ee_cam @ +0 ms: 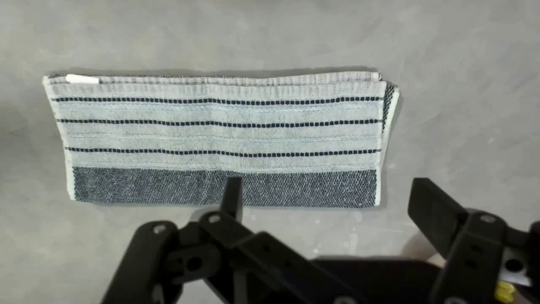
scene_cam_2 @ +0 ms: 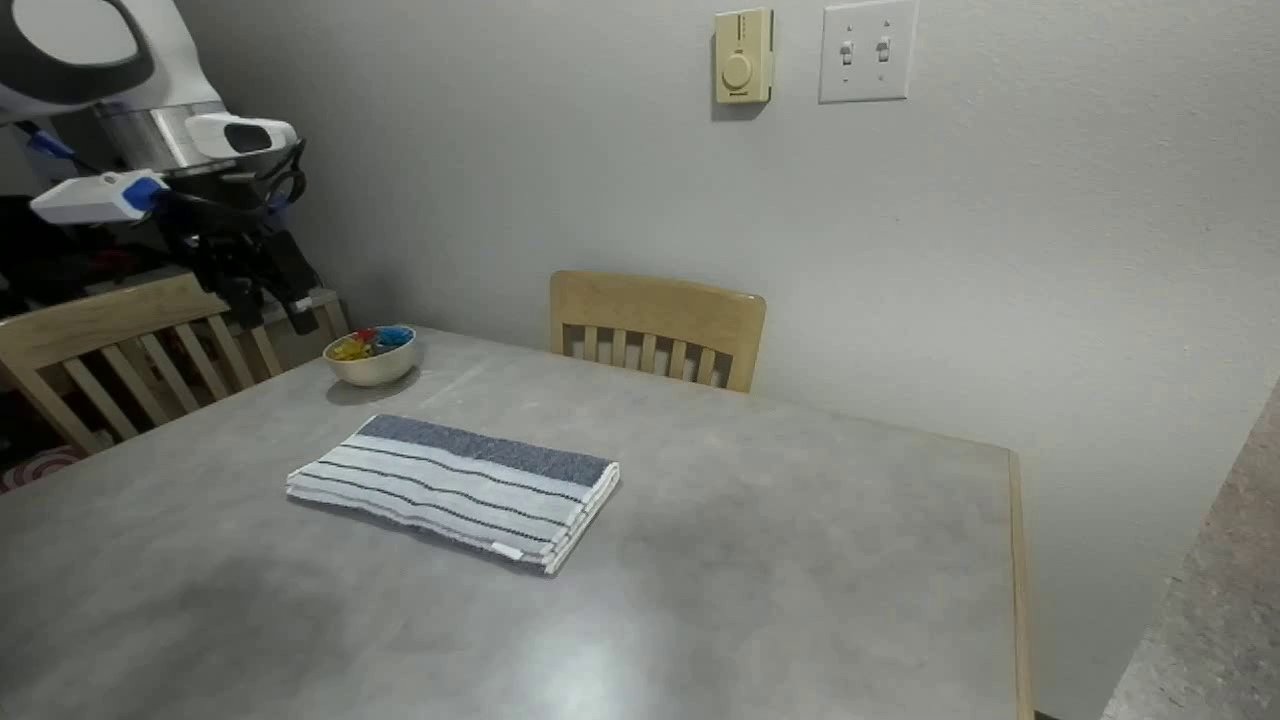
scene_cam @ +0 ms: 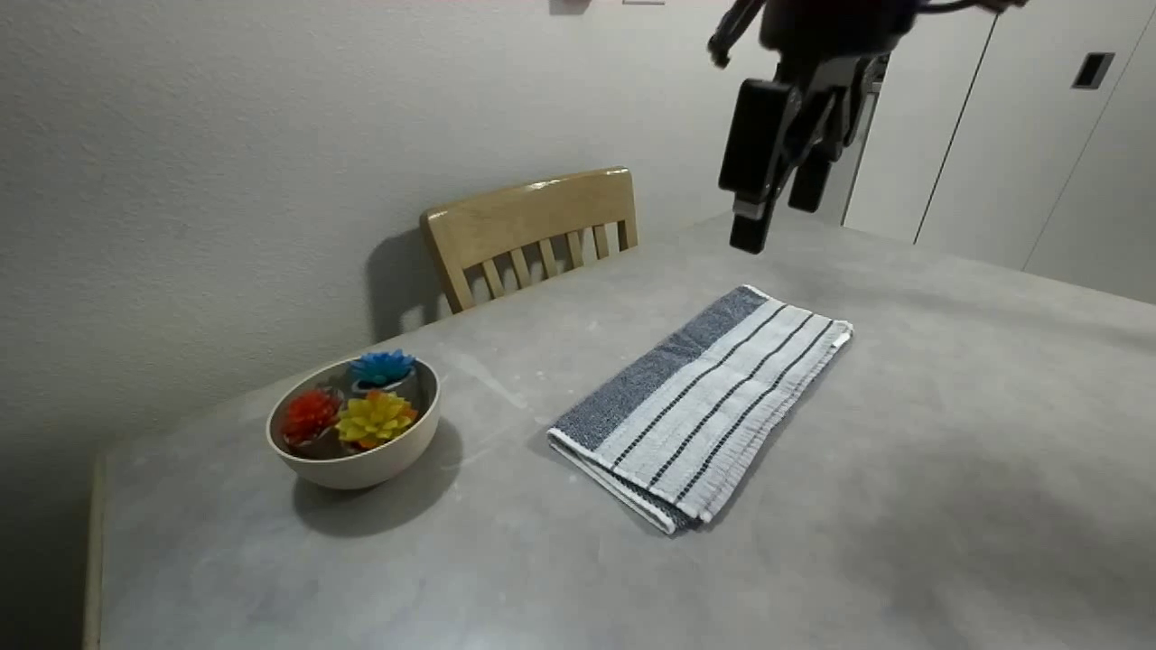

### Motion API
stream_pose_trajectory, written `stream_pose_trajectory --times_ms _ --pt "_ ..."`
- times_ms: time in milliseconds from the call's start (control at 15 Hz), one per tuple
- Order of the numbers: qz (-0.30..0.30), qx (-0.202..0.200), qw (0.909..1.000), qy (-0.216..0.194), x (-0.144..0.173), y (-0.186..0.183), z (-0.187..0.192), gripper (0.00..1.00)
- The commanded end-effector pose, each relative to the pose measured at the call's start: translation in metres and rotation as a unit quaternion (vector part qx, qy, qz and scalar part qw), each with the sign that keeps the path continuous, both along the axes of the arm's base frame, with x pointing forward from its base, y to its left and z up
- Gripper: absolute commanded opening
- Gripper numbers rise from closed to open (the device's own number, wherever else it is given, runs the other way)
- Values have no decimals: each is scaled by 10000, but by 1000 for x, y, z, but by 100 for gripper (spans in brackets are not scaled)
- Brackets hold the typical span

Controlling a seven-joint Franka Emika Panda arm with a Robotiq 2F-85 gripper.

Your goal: Fold the towel

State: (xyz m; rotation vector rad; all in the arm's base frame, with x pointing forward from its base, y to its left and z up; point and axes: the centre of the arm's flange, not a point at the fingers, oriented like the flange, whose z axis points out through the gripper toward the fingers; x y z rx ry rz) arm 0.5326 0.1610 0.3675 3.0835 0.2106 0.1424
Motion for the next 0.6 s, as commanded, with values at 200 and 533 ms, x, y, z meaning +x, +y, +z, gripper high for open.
stream_pose_trajectory --times_ms 200,533 --pt "288 30 9990 335 25 30 -47 100" --pt "290 39 9993 218 39 38 -62 100"
